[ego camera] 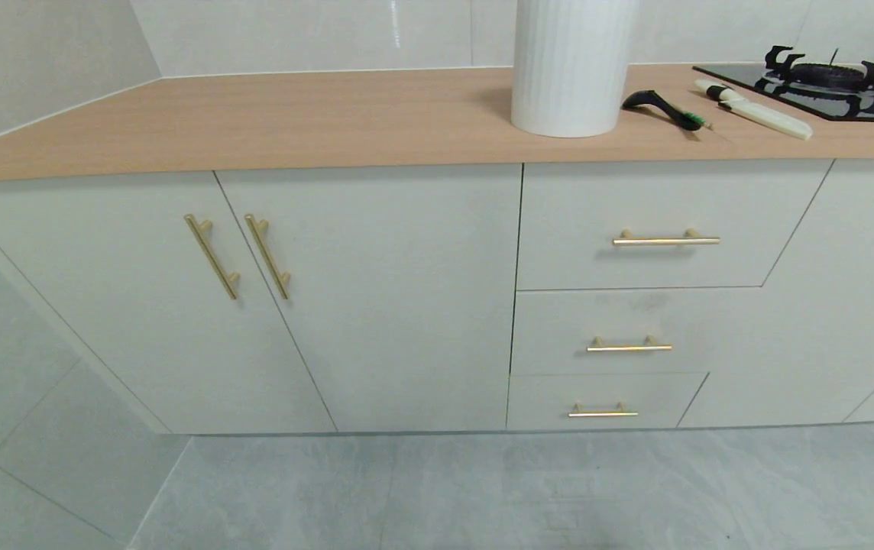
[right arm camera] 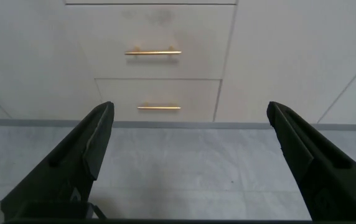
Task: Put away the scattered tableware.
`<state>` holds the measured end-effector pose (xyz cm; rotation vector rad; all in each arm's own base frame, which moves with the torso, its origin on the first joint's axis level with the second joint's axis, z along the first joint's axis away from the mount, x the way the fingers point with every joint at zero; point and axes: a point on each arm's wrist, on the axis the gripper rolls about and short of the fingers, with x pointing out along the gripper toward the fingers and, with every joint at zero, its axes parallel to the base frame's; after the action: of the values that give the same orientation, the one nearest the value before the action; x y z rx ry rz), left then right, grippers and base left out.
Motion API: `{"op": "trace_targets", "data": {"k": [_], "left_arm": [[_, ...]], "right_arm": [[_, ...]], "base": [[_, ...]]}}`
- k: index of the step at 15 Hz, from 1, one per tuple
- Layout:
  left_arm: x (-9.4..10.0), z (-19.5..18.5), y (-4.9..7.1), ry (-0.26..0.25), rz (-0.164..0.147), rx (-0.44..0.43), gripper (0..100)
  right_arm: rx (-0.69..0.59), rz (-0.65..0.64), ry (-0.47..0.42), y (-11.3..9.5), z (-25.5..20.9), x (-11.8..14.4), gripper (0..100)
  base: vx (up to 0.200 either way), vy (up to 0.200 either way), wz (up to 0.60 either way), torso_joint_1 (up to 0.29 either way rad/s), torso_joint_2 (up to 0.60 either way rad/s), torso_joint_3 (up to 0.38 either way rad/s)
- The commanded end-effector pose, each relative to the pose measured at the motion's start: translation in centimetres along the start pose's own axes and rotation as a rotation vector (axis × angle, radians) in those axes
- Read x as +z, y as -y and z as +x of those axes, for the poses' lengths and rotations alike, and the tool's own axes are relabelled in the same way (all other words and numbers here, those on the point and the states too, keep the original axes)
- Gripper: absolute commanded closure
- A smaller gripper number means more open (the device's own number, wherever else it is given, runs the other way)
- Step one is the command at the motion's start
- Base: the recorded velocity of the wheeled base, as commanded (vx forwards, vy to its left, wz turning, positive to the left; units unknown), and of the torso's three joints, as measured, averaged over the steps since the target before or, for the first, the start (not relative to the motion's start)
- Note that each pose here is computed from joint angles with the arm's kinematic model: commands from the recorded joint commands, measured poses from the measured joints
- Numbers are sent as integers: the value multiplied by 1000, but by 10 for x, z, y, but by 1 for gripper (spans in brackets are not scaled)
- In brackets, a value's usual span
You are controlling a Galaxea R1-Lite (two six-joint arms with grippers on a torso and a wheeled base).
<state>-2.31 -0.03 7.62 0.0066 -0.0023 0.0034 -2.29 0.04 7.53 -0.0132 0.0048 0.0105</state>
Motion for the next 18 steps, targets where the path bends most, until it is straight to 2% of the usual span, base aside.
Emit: {"op": "trace_targets", "data": {"k": [1,5,13,18], "left_arm": [[0,0,0,-1,0,0,0],[0,0,0,-2,0,0,0],[0,0,0,-1,-4,1,0],[0,0,0,-1,-4,1,0]], "right_arm": [[0,-1,-1,0,0,0,0],[0,-1,-1,0,0,0,0],[0,-1,-3,0,0,0,0],[0,-1,-1,0,0,0,0]], "base": [[0,0,0,0,0,0],[0,0,0,0,0,0],[200,0,0,3,3,4],[0,0,0,0,0,0]]}}
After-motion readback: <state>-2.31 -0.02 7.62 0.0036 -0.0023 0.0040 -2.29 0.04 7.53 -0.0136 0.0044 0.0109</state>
